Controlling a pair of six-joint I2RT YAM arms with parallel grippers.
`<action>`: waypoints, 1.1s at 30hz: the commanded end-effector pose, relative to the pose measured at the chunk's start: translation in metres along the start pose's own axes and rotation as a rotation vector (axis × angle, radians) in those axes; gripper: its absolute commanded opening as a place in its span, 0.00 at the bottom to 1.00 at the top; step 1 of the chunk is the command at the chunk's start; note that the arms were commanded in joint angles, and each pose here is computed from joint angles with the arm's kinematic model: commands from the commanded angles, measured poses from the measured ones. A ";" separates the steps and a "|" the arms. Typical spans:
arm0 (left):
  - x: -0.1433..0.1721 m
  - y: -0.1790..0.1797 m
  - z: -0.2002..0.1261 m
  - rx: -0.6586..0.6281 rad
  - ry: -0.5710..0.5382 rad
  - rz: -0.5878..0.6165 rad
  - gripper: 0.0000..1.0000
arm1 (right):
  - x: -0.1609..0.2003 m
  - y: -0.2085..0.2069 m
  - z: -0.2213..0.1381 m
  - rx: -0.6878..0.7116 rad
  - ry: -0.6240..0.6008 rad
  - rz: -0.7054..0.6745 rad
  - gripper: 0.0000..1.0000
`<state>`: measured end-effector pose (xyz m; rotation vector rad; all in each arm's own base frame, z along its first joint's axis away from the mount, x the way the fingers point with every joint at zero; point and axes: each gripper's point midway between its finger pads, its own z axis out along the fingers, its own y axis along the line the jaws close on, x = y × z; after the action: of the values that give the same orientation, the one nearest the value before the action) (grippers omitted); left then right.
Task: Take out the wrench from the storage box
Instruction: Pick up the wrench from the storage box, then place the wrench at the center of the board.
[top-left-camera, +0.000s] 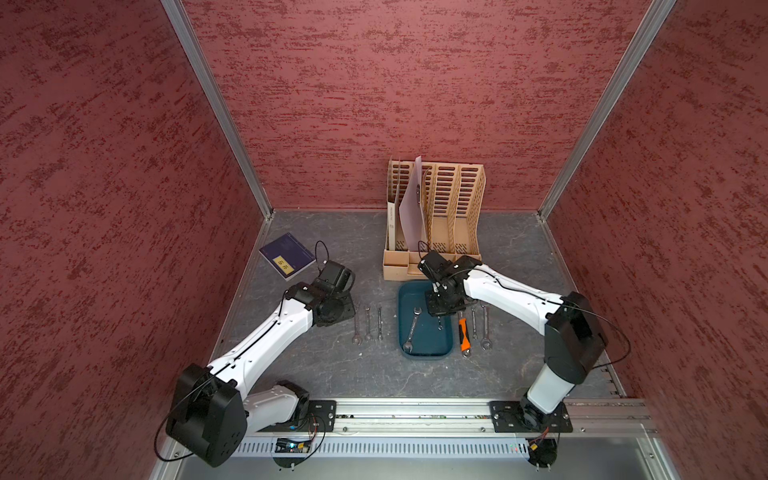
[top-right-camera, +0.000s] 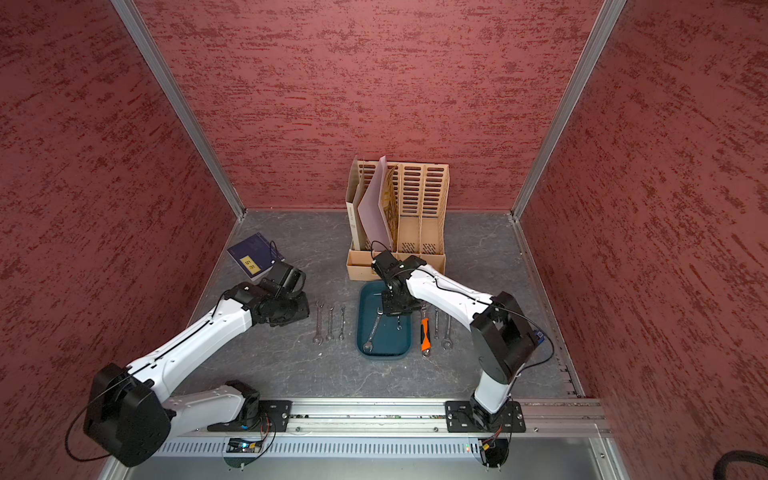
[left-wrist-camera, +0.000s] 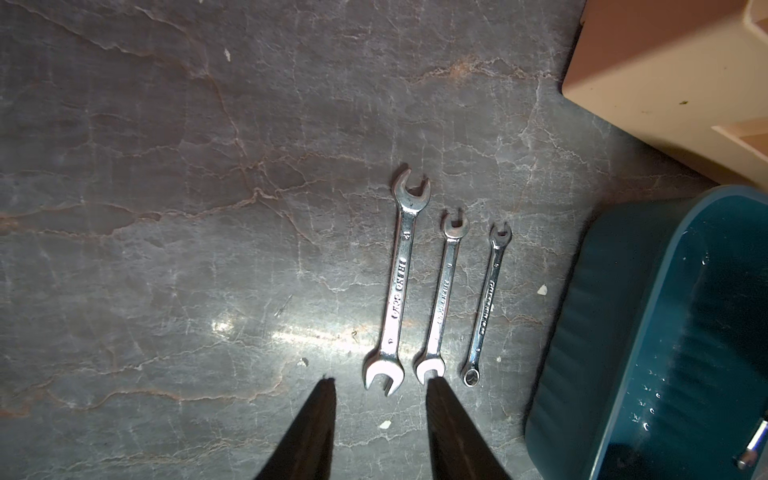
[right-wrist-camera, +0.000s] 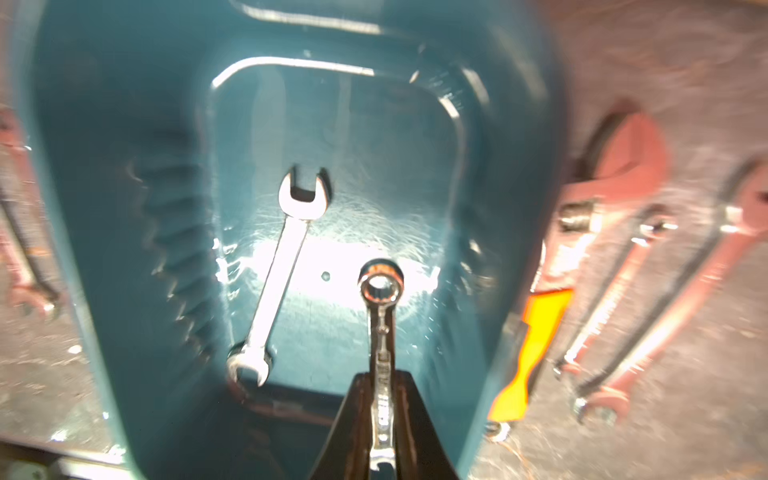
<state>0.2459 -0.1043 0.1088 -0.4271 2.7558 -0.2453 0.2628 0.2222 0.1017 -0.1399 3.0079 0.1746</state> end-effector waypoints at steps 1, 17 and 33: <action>-0.001 0.002 -0.005 0.005 -0.009 -0.011 0.40 | -0.007 -0.018 -0.031 0.019 -0.056 0.011 0.15; -0.004 0.000 -0.014 0.011 -0.011 -0.016 0.40 | -0.005 -0.109 -0.005 0.050 -0.064 0.134 0.14; -0.003 -0.028 -0.026 0.068 -0.017 0.023 0.39 | -0.012 -0.144 0.068 0.051 0.067 0.242 0.17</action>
<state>0.2401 -0.1111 0.1218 -0.4145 2.7687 -0.2674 0.2835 0.0878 0.0180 0.2345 3.1152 0.0870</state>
